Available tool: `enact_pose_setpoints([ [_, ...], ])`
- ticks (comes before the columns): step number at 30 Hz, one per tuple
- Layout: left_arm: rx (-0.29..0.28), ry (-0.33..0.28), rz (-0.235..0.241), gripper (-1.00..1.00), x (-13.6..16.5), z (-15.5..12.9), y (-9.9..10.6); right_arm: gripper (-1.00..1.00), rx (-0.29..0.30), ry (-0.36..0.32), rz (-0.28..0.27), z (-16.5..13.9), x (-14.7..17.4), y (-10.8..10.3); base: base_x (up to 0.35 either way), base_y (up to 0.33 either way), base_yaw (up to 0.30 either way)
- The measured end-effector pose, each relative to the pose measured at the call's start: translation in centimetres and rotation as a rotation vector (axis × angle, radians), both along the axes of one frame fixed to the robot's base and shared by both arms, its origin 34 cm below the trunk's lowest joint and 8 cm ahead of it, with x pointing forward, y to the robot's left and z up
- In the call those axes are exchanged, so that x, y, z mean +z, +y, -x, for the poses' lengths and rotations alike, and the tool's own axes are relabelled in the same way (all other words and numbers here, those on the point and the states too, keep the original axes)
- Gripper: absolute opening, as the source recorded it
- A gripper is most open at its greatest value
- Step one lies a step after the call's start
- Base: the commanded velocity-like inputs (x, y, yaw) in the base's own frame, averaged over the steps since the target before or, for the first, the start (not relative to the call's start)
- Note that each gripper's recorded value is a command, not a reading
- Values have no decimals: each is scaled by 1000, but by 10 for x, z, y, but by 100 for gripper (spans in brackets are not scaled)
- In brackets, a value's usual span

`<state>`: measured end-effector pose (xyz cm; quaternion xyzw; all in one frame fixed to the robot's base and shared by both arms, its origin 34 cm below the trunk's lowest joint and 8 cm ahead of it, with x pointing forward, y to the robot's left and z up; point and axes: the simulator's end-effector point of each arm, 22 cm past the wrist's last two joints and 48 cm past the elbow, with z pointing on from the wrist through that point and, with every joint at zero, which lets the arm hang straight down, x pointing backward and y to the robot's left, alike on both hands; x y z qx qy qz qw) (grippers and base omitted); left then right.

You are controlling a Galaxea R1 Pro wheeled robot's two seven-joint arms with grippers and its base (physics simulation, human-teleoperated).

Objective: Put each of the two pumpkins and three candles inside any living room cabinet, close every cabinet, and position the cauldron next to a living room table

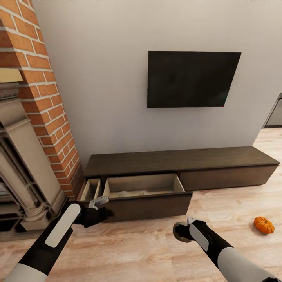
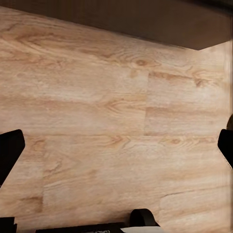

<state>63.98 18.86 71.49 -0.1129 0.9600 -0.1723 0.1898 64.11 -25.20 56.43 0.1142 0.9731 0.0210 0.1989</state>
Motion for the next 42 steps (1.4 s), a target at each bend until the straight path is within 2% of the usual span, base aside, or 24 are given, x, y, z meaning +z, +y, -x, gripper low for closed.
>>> enact_pose_setpoints([
  [3, -6, -22, 6, 100, 14, -4, -3, -100, 0, 0, 0, 0, 5, 0, 0, 0, 0],
  [5, -15, -60, 16, 100, 31, -8, -6, -100, 0, 0, -1, -1, 9, 0, 0, 0, 0],
  [8, -26, -103, 47, 100, 56, -13, -14, -100, -1, 0, 1, -1, 14, -1, 0, 0, 0],
  [13, -39, -136, 91, 100, 82, -15, -23, -100, -1, 6, -1, 0, 22, -1, 0, 0, 0],
  [19, -42, -146, 99, 100, 97, -16, -25, -100, 13, -29, -26, -14, 46, 10, 0, 0, 0],
  [24, -42, -145, 100, 100, 105, -16, -25, -100, 52, -47, -63, -26, 73, 30, 0, 0, 0],
  [26, -42, -145, 100, 100, 109, -16, -25, -100, 90, -77, -90, -38, 96, 47, 0, 0, 0],
  [29, -42, -145, 100, 100, 114, -16, -25, -100, 155, -168, -126, -63, 146, 72, 0, 0, 0],
  [31, -43, -144, 100, 100, 117, -16, -25, -100, 175, -188, -126, -69, 164, 68, 0, 0, 0],
  [34, -43, -144, 100, 100, 121, -16, -25, -100, 173, -193, -155, -70, 177, 69, 0, 0, 0],
  [42, -44, -143, 98, 100, 126, -16, -25, -100, 163, -193, -163, -70, 182, 67, 0, 0, 0],
])
